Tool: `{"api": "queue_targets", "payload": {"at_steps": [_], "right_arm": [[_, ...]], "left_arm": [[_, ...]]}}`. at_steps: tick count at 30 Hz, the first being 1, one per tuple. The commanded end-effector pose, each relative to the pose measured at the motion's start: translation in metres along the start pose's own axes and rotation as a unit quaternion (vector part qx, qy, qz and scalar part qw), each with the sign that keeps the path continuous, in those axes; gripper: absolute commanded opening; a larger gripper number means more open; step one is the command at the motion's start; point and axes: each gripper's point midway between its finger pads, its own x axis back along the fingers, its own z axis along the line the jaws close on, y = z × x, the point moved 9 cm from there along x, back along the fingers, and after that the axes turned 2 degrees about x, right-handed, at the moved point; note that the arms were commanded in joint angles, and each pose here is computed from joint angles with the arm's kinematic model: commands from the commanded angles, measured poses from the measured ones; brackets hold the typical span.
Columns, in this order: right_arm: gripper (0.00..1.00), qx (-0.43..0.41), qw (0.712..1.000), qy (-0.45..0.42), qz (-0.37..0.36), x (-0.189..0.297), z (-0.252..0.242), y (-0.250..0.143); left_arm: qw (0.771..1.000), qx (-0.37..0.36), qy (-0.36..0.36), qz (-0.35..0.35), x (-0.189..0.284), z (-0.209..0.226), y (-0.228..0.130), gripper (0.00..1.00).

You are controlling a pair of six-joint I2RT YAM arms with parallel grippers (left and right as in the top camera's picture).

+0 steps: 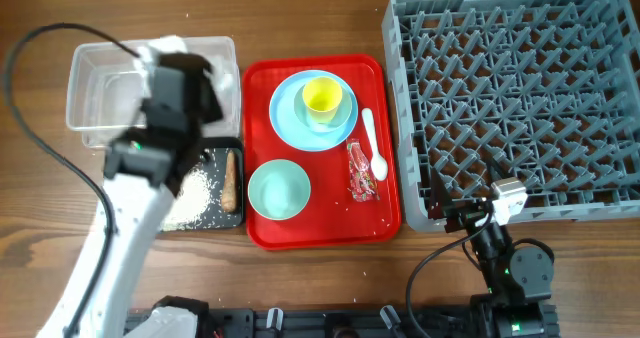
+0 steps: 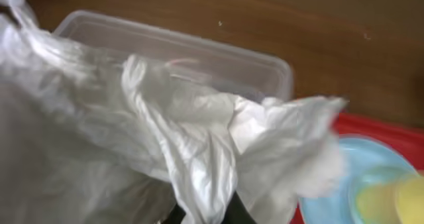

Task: Sort waste into correct bins and load items into the dishwasher rack
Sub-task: 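Carry the tissue left and drop it into the clear plastic bin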

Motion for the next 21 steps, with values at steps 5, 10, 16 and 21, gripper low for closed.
{"api": "queue_targets", "payload": {"at_steps": [5, 10, 16, 21], "right_arm": [[1.00, 0.002, 1.000, 0.002, -0.002, 0.000, 0.000, 0.000], [1.00, 0.002, 1.000, 0.002, -0.002, 0.000, 0.000, 0.000], [1.00, 0.002, 1.000, 0.001, -0.002, 0.000, 0.000, 0.000], [1.00, 0.002, 1.000, 0.002, -0.002, 0.000, 0.000, 0.000]], "left_arm": [[0.991, 0.095, -0.006, 0.096, -0.092, 0.040, -0.007, 0.04], [0.987, 0.105, 0.008, 0.124, -0.139, 0.049, -0.022, 0.04], [0.987, 0.106, 0.007, 0.119, -0.145, 0.048, -0.022, 0.49], [0.989, 0.102, -0.011, 0.104, -0.133, 0.046, -0.012, 0.67]]}}
